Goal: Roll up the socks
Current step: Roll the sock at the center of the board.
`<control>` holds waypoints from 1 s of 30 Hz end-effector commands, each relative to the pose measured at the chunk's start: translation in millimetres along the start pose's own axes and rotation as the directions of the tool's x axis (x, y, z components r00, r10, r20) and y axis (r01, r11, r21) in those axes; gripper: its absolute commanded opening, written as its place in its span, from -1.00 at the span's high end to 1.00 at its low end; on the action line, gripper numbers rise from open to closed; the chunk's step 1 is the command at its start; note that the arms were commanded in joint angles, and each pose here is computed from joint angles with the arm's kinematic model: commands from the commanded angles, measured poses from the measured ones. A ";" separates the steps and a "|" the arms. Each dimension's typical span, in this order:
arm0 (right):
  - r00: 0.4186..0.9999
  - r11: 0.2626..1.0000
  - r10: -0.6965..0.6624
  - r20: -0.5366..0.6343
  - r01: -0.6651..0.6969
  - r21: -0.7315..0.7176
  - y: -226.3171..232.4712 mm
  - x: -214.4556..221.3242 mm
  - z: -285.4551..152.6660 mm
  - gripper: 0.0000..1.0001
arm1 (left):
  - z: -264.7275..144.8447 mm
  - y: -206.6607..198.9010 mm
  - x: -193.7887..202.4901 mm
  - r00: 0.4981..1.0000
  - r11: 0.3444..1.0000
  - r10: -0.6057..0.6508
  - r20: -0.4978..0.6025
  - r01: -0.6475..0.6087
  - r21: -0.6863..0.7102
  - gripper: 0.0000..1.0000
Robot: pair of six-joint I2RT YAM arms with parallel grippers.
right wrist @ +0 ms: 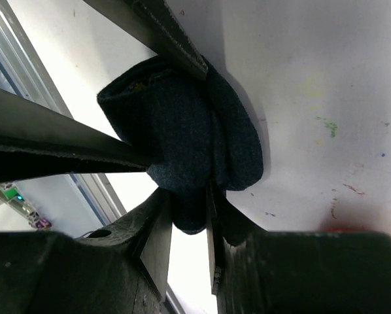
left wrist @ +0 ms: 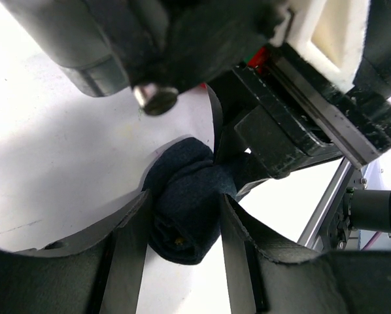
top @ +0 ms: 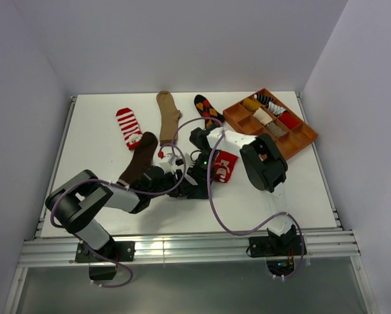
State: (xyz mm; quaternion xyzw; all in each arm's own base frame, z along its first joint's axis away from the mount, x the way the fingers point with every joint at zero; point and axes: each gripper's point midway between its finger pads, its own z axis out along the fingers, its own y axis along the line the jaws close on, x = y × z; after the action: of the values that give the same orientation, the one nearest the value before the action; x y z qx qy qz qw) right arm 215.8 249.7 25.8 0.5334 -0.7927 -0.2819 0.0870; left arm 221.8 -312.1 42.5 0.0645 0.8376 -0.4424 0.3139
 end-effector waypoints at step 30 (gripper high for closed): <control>0.999 0.986 -0.006 0.038 0.000 0.164 -58.1 -14.8 15.2 0.49 | -12.4 -4.3 -6.0 1.000 0.999 0.018 0.021 -0.018 -0.029 -0.09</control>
State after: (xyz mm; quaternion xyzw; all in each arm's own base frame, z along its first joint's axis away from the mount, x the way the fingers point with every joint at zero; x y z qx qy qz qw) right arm 218.6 251.8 25.8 0.4978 -0.8149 -0.2824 0.0911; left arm 204.0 -298.1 39.0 0.0530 0.8505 -0.4293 0.2992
